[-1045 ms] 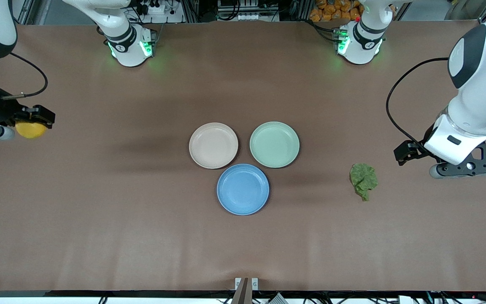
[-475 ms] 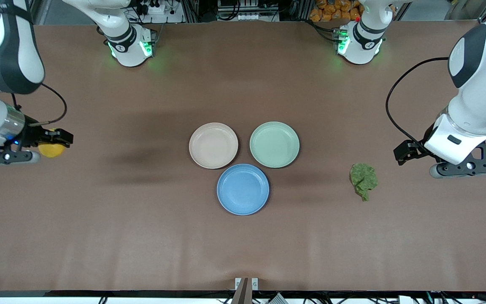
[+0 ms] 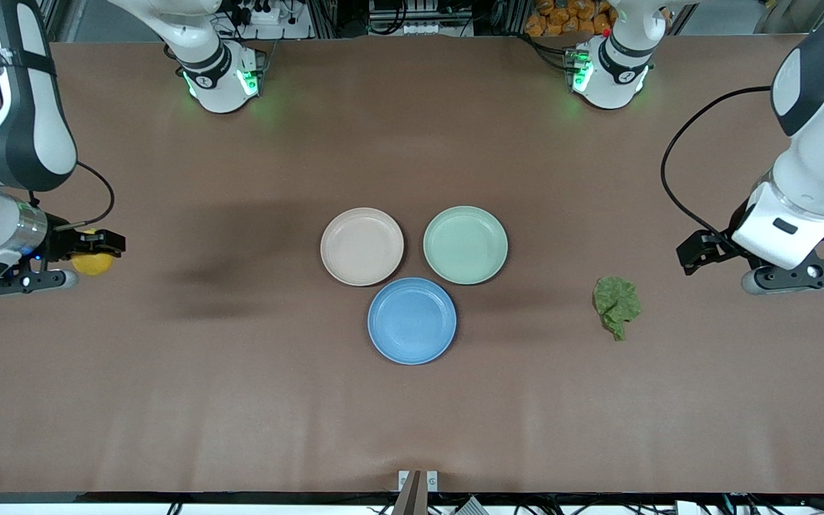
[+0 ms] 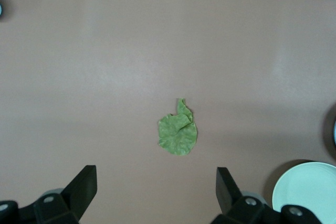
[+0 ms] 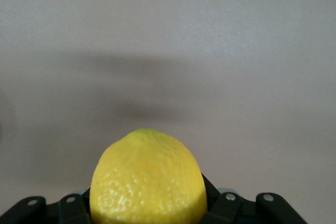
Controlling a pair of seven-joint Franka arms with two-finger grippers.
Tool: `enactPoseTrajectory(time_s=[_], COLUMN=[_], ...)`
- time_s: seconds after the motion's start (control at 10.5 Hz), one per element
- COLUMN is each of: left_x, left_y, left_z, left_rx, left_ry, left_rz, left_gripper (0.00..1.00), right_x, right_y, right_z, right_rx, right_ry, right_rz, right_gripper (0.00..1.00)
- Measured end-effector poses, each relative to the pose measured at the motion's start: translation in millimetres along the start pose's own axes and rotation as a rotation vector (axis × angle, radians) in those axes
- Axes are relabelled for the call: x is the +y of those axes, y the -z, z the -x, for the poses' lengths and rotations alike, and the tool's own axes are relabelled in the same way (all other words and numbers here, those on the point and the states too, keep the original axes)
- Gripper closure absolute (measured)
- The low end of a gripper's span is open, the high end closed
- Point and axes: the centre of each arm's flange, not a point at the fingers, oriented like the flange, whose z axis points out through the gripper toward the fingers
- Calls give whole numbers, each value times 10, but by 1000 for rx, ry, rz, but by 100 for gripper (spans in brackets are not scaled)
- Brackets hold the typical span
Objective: Pick lemon and lettuce from plates
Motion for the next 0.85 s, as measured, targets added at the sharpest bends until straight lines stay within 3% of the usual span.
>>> enactPoseTrajectory(time_s=[0.85], left_x=[2], left_y=[378], left_z=[281], left_rx=[-61], left_ry=[14], left_rz=[32], left_gripper=[0], right_x=[-86], right_y=[-1034], right_z=[208], right_rx=[64], right_ry=[8], right_rz=[17], right_gripper=[40])
